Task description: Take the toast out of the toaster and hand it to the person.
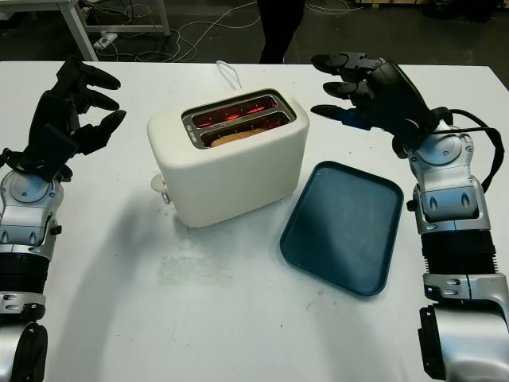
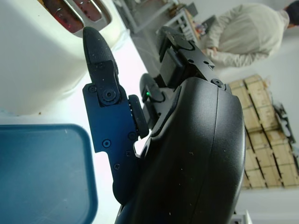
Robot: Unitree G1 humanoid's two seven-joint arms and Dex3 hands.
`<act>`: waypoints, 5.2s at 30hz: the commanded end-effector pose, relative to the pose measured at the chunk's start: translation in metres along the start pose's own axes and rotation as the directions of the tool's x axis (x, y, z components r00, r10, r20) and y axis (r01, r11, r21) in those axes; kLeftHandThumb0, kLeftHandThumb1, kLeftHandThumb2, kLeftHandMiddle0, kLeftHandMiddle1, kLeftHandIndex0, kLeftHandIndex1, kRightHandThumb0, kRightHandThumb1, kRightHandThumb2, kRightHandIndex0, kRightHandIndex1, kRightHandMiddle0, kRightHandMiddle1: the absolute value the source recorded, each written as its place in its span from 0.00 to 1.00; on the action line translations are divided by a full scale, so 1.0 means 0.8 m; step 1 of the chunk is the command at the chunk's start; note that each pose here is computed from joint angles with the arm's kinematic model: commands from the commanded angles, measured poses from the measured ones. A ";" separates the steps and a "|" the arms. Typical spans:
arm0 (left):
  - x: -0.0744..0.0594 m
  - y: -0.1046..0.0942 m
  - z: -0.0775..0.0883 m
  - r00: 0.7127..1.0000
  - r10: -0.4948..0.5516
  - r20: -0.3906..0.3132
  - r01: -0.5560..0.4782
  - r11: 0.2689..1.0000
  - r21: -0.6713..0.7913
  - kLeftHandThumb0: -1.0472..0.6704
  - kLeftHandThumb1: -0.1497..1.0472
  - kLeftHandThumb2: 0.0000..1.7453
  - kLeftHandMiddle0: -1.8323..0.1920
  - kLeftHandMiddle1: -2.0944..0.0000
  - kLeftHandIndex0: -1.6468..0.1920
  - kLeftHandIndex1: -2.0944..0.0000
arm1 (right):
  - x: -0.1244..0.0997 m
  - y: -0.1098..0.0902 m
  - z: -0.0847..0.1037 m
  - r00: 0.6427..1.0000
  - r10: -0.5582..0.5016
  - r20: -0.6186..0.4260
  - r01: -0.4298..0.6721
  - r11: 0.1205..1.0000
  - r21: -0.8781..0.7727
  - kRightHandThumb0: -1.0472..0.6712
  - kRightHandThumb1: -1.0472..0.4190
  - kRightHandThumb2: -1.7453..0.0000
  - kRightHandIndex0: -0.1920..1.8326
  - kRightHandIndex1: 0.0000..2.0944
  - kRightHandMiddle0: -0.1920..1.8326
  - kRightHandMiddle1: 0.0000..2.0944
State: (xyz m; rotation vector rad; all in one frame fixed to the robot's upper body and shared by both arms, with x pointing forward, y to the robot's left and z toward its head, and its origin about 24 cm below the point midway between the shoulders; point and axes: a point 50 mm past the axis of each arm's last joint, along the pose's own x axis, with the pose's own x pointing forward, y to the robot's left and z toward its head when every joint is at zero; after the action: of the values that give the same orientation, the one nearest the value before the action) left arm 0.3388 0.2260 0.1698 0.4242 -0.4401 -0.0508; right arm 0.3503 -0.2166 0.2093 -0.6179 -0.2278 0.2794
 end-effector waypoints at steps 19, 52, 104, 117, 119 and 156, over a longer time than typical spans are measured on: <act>-0.001 0.003 0.006 1.000 0.001 0.008 -0.001 1.000 -0.017 0.00 0.89 0.18 0.90 0.19 0.88 0.24 | -0.007 -0.004 0.001 1.000 -0.022 0.018 0.022 1.000 -0.005 0.34 0.10 1.00 0.36 0.00 0.34 0.00; -0.005 0.002 0.004 1.000 0.012 -0.003 -0.012 0.999 -0.034 0.00 0.89 0.17 0.90 0.20 0.88 0.24 | -0.007 0.000 0.001 1.000 0.004 0.017 -0.003 1.000 -0.024 0.28 0.09 1.00 0.38 0.01 0.35 0.01; -0.013 -0.005 0.001 0.999 -0.033 -0.035 0.030 0.997 -0.075 0.00 0.89 0.19 0.91 0.20 0.90 0.24 | -0.015 0.003 0.008 1.000 -0.007 -0.002 0.007 0.999 -0.037 0.27 0.09 1.00 0.37 0.01 0.34 0.00; -0.012 -0.004 0.000 0.999 -0.026 -0.034 0.024 0.998 -0.065 0.00 0.89 0.18 0.91 0.20 0.90 0.24 | -0.004 -0.009 0.028 0.991 -0.046 0.129 0.045 0.999 0.010 0.33 0.18 1.00 0.41 0.03 0.37 0.02; -0.013 -0.005 0.001 0.999 -0.022 -0.034 0.020 0.998 -0.060 0.00 0.89 0.19 0.91 0.20 0.90 0.24 | 0.002 -0.017 0.044 0.982 -0.040 0.182 0.042 0.999 -0.008 0.36 0.21 1.00 0.45 0.05 0.40 0.03; -0.013 -0.008 0.000 0.999 -0.018 -0.035 0.015 0.997 -0.082 0.00 0.89 0.18 0.91 0.20 0.90 0.24 | 0.067 0.083 0.115 0.872 0.366 0.326 -0.015 0.685 -0.728 0.45 0.31 1.00 0.49 0.25 0.58 0.05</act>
State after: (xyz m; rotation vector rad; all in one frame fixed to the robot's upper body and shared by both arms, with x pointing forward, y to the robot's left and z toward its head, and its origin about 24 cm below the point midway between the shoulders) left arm 0.3304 0.2221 0.1631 0.3530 -0.3901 -0.0773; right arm 0.3605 -0.0988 0.2482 -1.3441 -0.7323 0.5581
